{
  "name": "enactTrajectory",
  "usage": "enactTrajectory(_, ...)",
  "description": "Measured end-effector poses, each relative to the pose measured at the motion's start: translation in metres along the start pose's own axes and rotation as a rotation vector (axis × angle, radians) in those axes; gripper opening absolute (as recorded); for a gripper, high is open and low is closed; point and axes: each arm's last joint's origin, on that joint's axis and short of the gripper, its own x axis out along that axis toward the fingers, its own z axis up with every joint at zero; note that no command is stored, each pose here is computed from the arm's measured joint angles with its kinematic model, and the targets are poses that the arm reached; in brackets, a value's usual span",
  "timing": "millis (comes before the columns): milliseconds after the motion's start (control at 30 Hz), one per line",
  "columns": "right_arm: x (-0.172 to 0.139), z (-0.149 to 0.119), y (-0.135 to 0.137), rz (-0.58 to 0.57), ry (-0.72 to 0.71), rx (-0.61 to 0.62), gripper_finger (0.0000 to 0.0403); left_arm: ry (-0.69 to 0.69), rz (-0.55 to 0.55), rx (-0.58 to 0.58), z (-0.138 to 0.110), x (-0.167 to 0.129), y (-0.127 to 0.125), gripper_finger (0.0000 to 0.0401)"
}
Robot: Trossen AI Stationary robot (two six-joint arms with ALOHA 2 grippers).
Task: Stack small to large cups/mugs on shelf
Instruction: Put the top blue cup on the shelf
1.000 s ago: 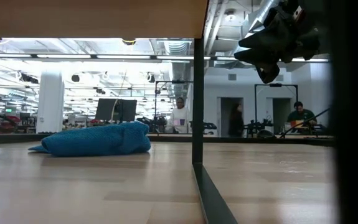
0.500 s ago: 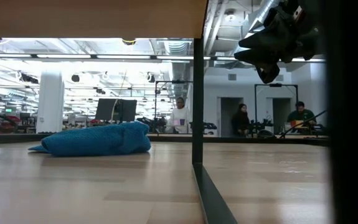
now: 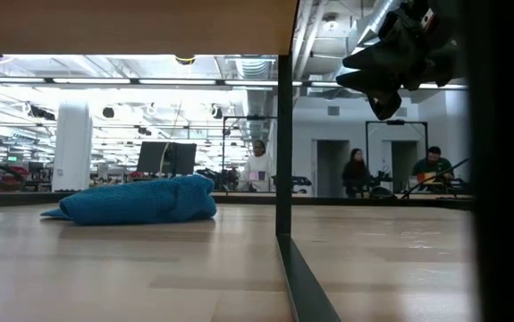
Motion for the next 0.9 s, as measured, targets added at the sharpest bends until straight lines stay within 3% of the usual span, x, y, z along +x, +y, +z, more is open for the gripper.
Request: enactTrajectory(900, 0.0000, 0.0000, 0.0000, 0.000, 0.000, 0.000, 0.0171, -0.025, 0.012, -0.007, 0.0026, -0.0001, 0.0012, 0.0025)
